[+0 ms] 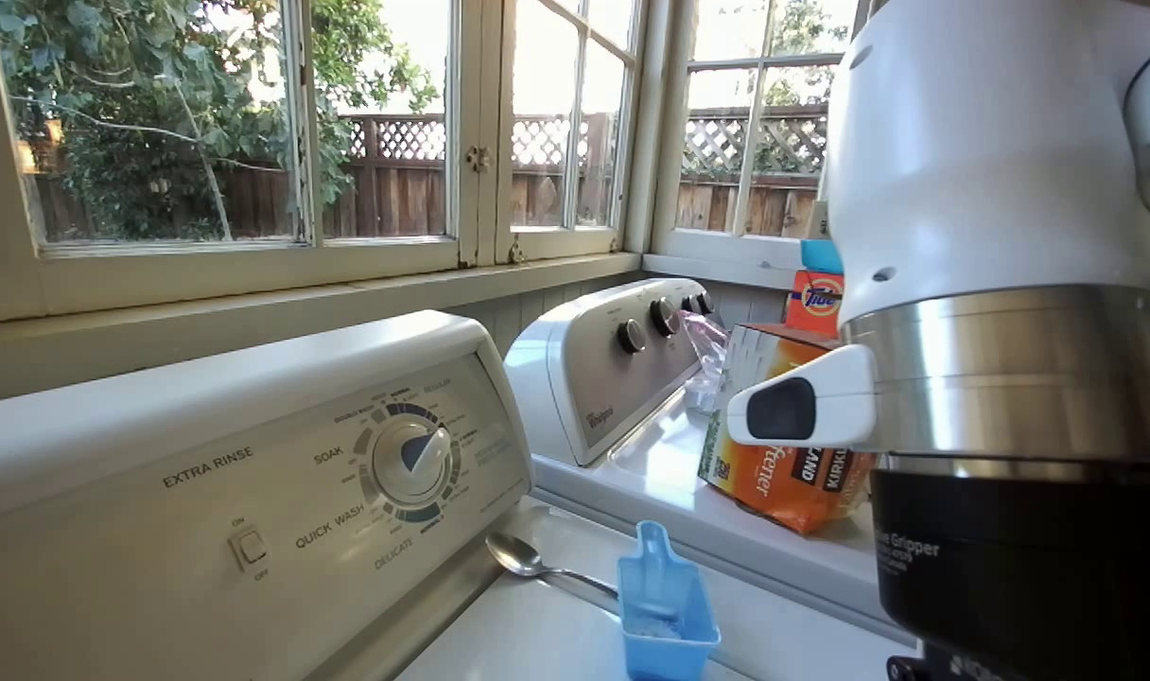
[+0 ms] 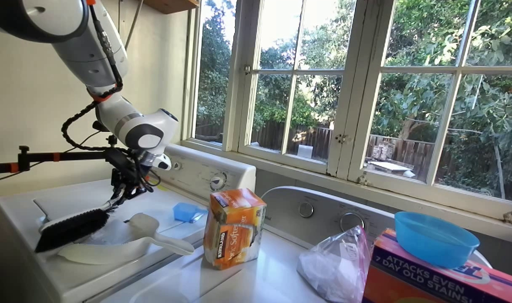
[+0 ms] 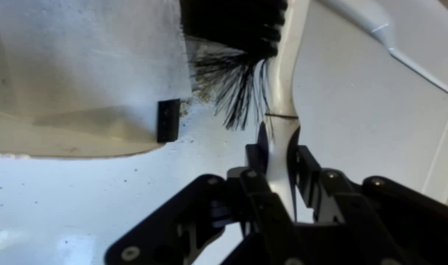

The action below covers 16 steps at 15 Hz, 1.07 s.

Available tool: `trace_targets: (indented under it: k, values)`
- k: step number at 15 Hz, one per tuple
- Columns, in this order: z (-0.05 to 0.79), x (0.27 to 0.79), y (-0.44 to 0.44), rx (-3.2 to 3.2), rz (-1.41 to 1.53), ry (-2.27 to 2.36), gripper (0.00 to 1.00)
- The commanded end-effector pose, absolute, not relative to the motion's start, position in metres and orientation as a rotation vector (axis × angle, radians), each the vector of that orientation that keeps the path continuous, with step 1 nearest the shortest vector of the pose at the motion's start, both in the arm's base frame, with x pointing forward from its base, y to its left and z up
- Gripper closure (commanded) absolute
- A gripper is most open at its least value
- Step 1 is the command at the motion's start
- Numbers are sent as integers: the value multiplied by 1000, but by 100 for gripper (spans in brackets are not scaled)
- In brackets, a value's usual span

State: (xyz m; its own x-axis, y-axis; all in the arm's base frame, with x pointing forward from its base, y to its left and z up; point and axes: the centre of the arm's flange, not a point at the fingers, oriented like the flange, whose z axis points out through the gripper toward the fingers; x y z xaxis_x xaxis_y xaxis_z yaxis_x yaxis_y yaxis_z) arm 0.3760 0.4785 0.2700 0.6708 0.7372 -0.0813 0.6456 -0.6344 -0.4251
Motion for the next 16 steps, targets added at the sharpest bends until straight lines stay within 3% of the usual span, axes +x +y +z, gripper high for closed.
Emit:
trace_targets:
  k: [1,8,16]
  values:
    - [277,367,465,-2591,390,-1051,93]
    - [285,365,443,-2676,435,-999,93]
    - [313,372,444,-2611,284,-813,93]
